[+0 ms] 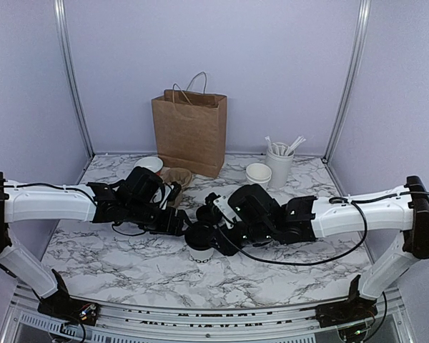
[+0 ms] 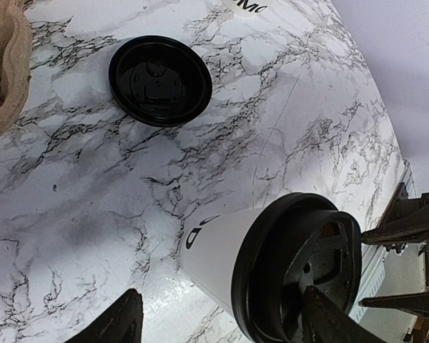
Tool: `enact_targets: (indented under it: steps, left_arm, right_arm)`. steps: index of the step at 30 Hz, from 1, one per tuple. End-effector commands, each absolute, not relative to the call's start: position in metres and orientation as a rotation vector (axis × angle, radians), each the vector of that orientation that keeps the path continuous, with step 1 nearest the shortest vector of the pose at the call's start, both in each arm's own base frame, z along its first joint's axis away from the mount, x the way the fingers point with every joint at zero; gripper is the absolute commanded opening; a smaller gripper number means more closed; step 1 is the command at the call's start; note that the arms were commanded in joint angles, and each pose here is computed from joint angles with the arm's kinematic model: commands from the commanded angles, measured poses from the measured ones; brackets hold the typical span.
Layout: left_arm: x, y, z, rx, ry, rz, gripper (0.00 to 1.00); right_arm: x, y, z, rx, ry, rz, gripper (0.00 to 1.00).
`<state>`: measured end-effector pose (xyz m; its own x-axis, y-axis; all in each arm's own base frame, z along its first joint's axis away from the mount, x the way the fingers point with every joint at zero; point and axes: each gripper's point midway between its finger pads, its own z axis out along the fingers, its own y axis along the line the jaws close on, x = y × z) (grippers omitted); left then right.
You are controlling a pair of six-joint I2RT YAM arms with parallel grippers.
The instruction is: Pack the takeout coffee
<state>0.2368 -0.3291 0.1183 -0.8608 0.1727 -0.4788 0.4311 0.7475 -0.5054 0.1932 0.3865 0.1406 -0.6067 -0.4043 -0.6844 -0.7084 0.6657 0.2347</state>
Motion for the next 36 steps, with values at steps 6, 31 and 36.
enact_targets:
  steps: [6, 31, 36]
  left_arm:
    - [0.233, -0.324, 0.108, 0.467, 2.578, -0.830, 0.76]
    - [0.228, -0.324, 0.098, 0.460, 2.601, -0.826, 0.76]
    - [0.228, -0.325, 0.101, 0.457, 2.592, -0.839, 0.76]
  right_arm:
    - [0.211, 0.387, 0.144, -0.797, 2.271, 0.531, 0.46]
    - [0.208, 0.364, 0.094, -0.546, 2.594, 0.606, 0.51]
    - [0.210, 0.361, 0.102, -0.479, 2.590, 0.724, 0.51]
